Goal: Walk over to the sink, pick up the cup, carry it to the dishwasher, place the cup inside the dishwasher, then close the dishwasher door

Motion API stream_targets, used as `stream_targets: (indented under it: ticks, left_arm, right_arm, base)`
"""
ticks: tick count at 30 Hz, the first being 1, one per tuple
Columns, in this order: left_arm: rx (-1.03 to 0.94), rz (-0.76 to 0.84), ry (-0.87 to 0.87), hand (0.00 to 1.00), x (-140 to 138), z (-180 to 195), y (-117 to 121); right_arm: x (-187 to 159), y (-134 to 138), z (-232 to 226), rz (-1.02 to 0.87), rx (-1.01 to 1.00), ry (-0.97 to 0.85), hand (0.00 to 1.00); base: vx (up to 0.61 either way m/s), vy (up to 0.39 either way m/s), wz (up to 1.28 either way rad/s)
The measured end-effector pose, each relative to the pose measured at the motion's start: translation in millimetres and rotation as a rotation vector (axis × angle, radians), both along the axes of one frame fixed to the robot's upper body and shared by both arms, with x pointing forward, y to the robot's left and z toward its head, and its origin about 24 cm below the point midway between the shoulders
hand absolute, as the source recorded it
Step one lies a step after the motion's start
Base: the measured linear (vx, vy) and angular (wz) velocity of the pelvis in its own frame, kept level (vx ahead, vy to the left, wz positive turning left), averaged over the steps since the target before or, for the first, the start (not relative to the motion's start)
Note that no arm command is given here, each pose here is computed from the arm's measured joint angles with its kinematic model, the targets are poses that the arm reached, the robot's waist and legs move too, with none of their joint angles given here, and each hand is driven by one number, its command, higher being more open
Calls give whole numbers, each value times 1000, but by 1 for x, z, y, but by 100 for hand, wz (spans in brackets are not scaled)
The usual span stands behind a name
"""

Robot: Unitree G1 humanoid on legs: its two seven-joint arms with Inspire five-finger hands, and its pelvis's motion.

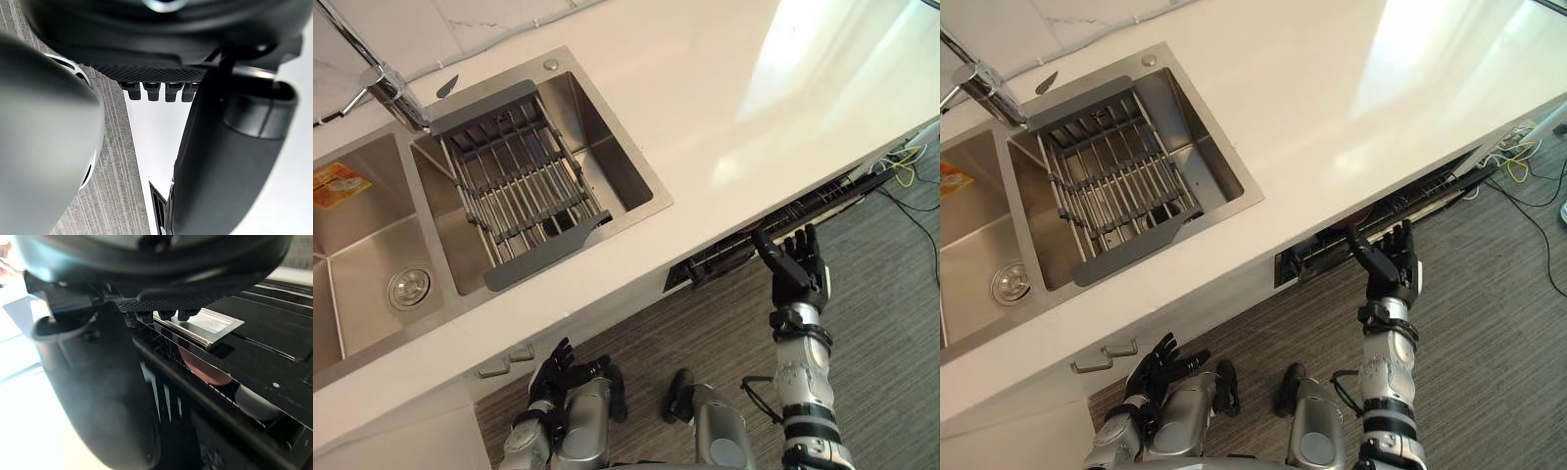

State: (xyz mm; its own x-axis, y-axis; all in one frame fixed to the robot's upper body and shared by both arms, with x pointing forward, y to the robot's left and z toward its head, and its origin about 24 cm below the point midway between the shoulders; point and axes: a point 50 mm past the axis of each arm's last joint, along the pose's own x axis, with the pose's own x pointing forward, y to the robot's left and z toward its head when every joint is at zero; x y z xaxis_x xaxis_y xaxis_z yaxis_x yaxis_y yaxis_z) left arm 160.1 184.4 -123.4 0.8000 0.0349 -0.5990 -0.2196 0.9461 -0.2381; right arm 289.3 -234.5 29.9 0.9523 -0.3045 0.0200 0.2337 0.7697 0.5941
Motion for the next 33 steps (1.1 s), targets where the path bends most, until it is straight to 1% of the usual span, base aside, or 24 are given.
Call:
stream_targets:
  ticks: [2, 9, 13, 19, 24, 28, 31, 32, 33]
  left_arm:
    - [-2, 12, 9, 100, -2, -2, 1]
    - [-3, 20, 23, 100, -6, -4, 2]
    - [-3, 26, 24, 100, -6, -5, 3]
    - [-7, 37, 26, 100, -6, -5, 3]
    - [-5, 34, 41, 100, -9, -7, 3]
    - [-6, 34, 71, 100, -18, -11, 3]
    - [-3, 29, 110, 100, -30, -16, 2]
    - [-2, 32, 125, 100, -34, -18, 2]
    - [0, 34, 130, 100, -36, -18, 3]
  right_arm:
    - [9, 5, 4, 31, 23, -5, 100]
    - [20, 13, -7, 89, 127, 65, 100]
    - [26, 16, -3, 99, 126, 67, 100]
    - [33, 9, 9, 113, -17, 108, 100]
    - [34, 8, 11, 137, -126, 148, 100]
    - [13, 11, -6, 169, -204, 208, 100]
    - [-18, 14, -38, 217, -278, 320, 100]
    - [-35, 17, -55, 251, -304, 374, 100]
    - [-42, 19, -61, 263, -322, 396, 100]
  base:
    - [-11, -2, 6]
    - [-17, -24, 4]
    - [-27, -52, 1]
    - [-37, -62, 0]
    - [18, -60, -3]
    - [84, -29, 1]
    - [143, 47, 4]
    - [109, 74, 2]
    - [113, 92, 0]
